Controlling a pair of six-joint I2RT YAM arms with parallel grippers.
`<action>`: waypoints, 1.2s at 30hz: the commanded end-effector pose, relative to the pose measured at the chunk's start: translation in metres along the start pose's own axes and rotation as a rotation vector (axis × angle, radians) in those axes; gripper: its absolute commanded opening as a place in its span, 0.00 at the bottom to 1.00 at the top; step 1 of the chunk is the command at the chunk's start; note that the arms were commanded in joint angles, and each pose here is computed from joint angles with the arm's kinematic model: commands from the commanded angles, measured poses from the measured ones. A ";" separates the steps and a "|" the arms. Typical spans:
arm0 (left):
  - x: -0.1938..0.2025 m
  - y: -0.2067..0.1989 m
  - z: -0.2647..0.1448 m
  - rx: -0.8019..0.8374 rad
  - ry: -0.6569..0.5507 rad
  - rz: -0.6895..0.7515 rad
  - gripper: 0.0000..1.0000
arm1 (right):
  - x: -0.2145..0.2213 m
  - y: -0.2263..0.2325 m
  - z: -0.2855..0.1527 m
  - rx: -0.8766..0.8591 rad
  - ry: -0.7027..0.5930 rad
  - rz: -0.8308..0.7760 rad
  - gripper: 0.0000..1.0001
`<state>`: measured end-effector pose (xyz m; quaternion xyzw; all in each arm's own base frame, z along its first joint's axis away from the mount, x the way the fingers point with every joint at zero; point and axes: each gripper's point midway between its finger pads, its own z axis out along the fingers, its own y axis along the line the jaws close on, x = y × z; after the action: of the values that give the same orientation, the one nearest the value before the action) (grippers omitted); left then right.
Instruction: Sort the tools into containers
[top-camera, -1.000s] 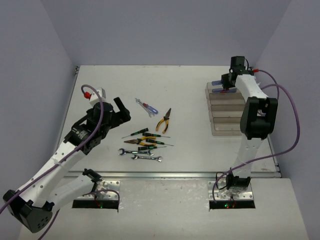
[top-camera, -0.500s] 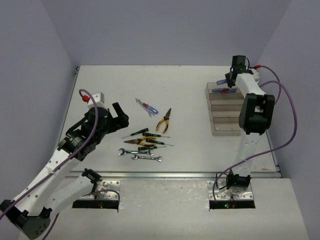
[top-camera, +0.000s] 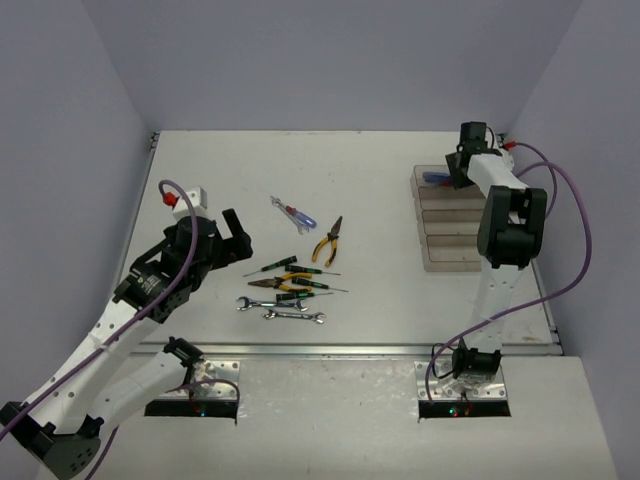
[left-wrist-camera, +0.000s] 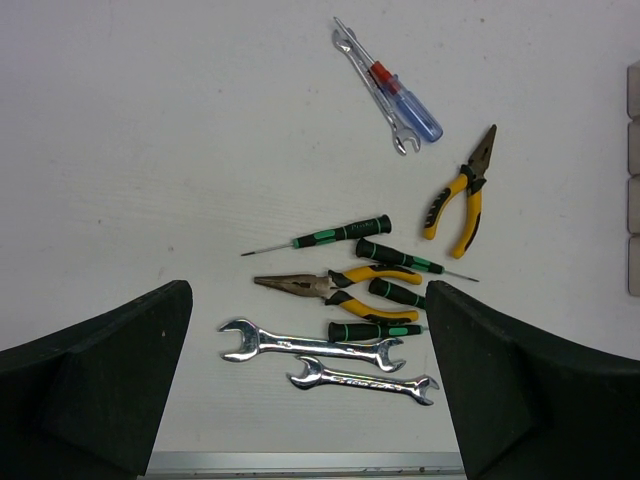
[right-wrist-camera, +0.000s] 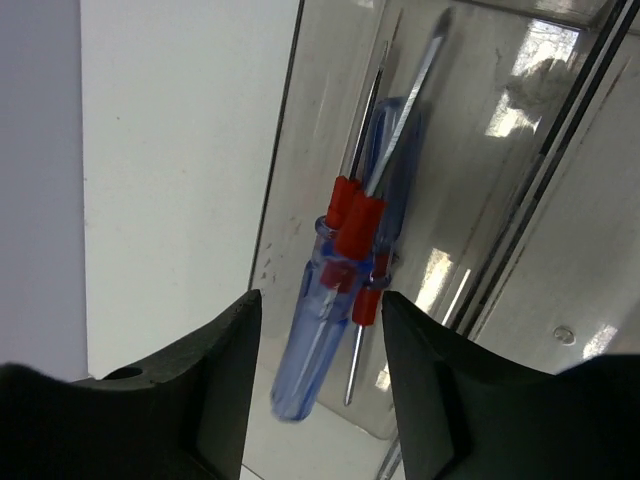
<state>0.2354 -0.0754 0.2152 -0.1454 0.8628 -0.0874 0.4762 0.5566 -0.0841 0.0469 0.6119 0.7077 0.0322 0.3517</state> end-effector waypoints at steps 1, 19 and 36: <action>-0.020 -0.003 -0.009 0.009 -0.060 -0.001 1.00 | -0.027 0.031 -0.030 -0.094 -0.049 0.038 0.63; -0.038 0.021 -0.016 -0.079 -0.197 -0.026 1.00 | 0.152 0.156 -0.207 -0.925 0.137 -0.963 0.84; -0.031 0.019 -0.014 -0.055 -0.175 -0.022 1.00 | 0.376 0.062 -0.217 -0.872 0.282 -1.860 0.68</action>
<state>0.2326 -0.0446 0.2327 -0.1753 0.8298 -0.0428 0.5280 0.4867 0.3645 0.0580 -0.3329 0.8697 0.1082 0.3479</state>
